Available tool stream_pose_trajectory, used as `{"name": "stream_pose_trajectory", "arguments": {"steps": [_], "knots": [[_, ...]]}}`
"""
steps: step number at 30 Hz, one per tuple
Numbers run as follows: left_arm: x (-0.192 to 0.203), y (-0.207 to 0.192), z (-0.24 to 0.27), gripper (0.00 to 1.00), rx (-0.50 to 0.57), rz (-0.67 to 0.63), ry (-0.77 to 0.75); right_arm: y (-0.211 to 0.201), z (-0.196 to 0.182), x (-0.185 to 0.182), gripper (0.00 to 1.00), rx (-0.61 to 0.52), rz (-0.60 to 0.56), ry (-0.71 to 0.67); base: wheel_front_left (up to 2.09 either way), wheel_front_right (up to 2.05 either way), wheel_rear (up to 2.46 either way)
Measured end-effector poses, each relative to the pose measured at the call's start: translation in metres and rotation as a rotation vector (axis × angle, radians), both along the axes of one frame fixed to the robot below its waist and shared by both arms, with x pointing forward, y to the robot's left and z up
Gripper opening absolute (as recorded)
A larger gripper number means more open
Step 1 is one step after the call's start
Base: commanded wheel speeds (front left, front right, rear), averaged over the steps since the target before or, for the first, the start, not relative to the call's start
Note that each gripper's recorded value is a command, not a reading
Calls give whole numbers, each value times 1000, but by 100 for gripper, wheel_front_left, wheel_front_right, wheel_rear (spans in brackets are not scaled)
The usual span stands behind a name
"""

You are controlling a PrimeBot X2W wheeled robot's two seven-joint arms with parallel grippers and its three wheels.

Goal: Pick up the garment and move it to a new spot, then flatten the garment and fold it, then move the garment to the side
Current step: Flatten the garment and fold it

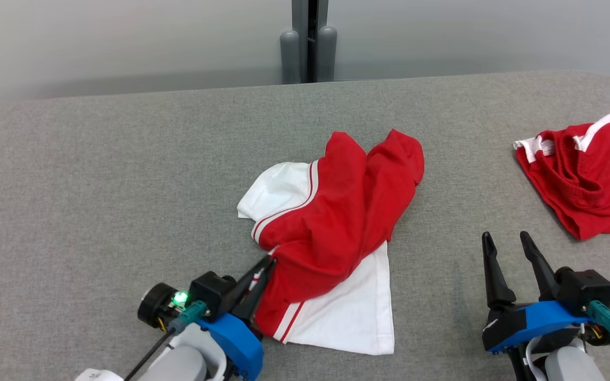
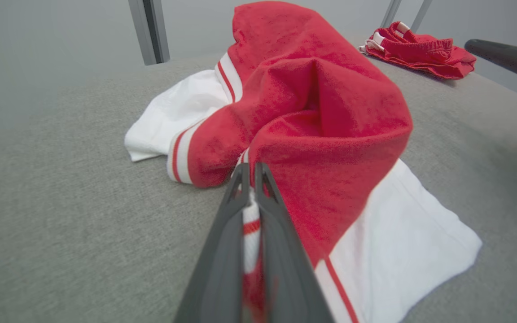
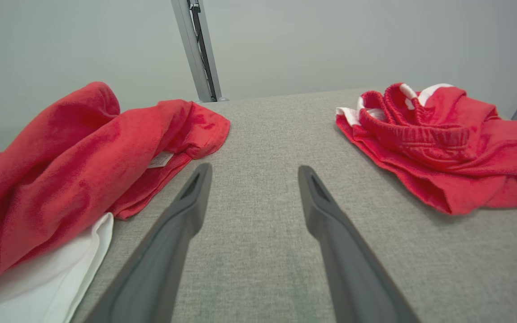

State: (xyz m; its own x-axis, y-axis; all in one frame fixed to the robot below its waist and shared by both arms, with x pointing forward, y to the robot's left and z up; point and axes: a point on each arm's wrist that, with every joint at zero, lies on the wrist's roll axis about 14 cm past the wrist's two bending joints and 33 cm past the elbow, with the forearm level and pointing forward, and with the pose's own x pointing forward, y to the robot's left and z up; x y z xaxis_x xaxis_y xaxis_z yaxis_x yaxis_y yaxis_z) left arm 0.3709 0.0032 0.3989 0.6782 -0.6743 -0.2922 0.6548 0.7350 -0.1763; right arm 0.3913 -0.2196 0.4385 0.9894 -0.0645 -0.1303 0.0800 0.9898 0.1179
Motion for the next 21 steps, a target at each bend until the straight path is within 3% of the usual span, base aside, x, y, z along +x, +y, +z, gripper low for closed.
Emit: {"name": "stream_pose_trajectory", "arguments": {"steps": [11,21], "knots": [[88,73,40,0,67,194,-178,1,-2,6,100,-5,5,3,0,0,0],[161,123,42,0,192,300,-165,-5,-7,10,100,-21,-4,21,0,0,0]]}}
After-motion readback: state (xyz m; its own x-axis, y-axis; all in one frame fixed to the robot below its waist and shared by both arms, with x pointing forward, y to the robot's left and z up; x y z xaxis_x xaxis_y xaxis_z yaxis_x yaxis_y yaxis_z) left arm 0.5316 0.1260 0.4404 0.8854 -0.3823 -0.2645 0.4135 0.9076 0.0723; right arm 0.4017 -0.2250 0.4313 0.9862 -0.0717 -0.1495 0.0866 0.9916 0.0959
